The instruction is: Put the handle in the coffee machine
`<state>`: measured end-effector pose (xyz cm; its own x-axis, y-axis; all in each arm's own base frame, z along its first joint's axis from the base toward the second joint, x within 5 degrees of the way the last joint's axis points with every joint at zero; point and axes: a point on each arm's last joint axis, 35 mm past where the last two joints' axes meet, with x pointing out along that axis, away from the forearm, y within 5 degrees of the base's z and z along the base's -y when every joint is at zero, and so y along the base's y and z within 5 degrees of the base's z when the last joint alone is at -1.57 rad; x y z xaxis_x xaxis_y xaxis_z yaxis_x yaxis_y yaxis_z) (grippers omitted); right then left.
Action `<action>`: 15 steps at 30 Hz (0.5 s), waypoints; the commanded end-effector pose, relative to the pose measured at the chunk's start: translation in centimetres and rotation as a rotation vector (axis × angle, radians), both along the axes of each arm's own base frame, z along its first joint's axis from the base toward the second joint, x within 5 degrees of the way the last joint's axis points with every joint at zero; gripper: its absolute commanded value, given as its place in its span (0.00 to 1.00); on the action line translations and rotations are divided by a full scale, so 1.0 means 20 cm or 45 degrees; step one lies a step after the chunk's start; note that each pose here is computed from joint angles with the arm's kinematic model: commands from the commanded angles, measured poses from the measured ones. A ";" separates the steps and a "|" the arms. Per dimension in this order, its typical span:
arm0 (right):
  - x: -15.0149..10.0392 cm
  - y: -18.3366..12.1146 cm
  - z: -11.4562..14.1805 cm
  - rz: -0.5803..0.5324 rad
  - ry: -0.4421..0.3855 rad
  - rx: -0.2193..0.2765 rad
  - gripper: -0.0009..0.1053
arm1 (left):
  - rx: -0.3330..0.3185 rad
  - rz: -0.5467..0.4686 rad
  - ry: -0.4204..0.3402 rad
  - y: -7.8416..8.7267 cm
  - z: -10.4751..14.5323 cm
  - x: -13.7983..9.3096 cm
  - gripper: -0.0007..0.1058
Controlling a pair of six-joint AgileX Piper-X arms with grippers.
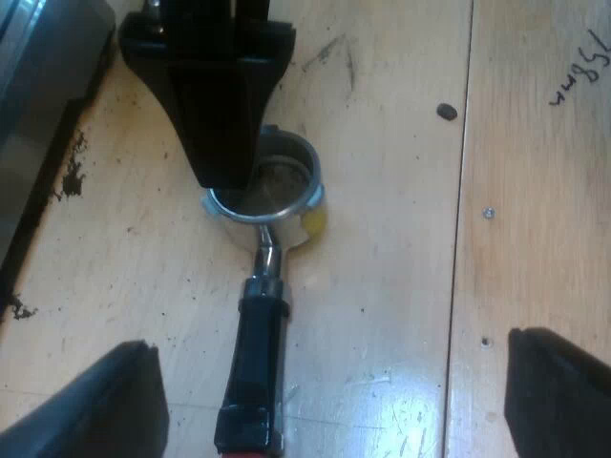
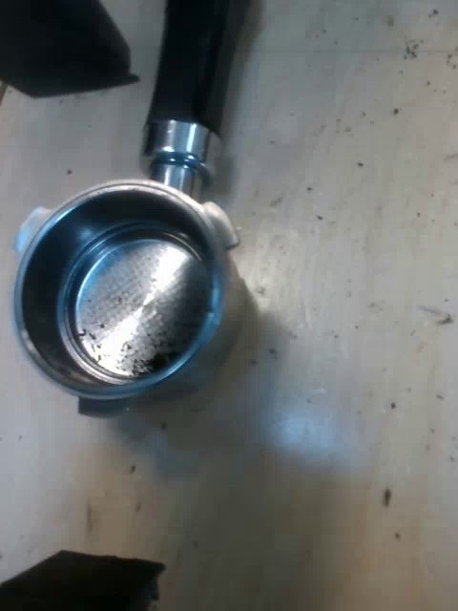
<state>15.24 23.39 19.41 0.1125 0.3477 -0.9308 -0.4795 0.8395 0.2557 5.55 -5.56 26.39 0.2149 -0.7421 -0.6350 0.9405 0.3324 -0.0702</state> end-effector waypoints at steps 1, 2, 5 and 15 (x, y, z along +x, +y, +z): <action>0.00 0.02 -0.02 -0.012 0.027 -0.003 1.00 | -0.017 -0.003 -0.003 0.00 0.00 0.00 0.70; 0.01 0.02 -0.03 -0.027 0.037 -0.008 1.00 | -0.019 -0.003 -0.006 0.00 0.00 0.00 0.70; 0.01 0.03 -0.06 -0.036 0.062 -0.011 1.00 | -0.019 -0.003 -0.006 0.00 0.00 0.00 0.70; -0.02 0.09 -0.15 -0.012 0.111 -0.031 1.00 | -0.018 -0.003 -0.005 0.00 0.00 0.00 0.70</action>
